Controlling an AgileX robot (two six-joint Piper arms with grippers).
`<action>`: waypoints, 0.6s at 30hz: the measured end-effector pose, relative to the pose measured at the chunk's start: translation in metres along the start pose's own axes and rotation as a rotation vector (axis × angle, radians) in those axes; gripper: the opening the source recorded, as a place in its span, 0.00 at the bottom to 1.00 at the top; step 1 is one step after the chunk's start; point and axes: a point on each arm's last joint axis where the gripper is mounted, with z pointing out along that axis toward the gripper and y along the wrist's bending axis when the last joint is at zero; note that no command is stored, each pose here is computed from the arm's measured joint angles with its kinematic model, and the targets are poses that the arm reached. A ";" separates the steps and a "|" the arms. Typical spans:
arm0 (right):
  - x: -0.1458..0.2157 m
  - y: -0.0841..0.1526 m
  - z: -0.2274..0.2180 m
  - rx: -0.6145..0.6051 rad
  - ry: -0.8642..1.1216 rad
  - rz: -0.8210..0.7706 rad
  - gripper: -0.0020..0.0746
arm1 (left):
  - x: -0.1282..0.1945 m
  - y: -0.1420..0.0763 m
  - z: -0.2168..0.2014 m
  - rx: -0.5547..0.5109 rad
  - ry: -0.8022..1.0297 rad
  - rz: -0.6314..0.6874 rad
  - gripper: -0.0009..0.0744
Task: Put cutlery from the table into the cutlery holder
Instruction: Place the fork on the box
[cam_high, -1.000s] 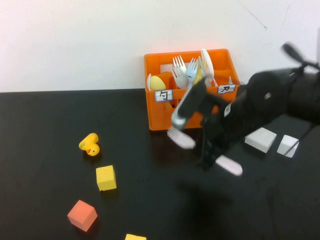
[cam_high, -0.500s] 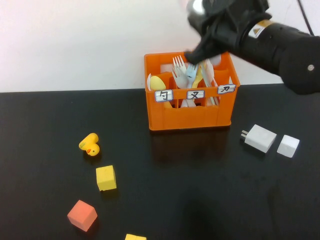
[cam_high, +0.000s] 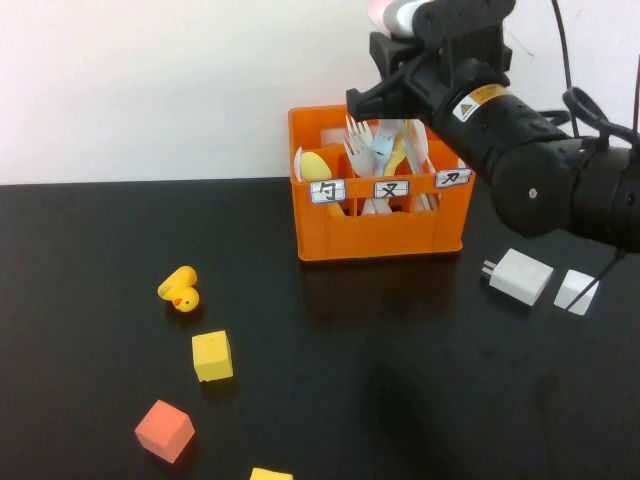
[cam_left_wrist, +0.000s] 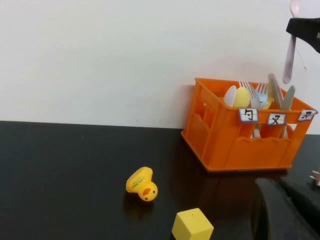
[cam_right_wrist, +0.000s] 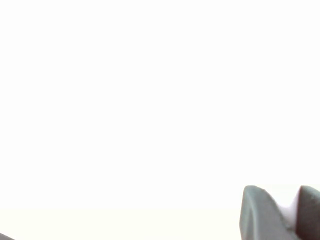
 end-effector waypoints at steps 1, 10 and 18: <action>-0.001 0.001 0.000 -0.011 -0.014 -0.018 0.18 | 0.000 0.000 0.000 0.000 0.000 0.001 0.01; 0.011 0.007 0.006 -0.059 -0.035 -0.108 0.18 | 0.000 0.000 0.000 -0.001 -0.001 0.004 0.01; 0.063 0.010 0.021 -0.066 0.064 -0.119 0.18 | 0.000 0.000 0.000 -0.001 -0.001 0.004 0.01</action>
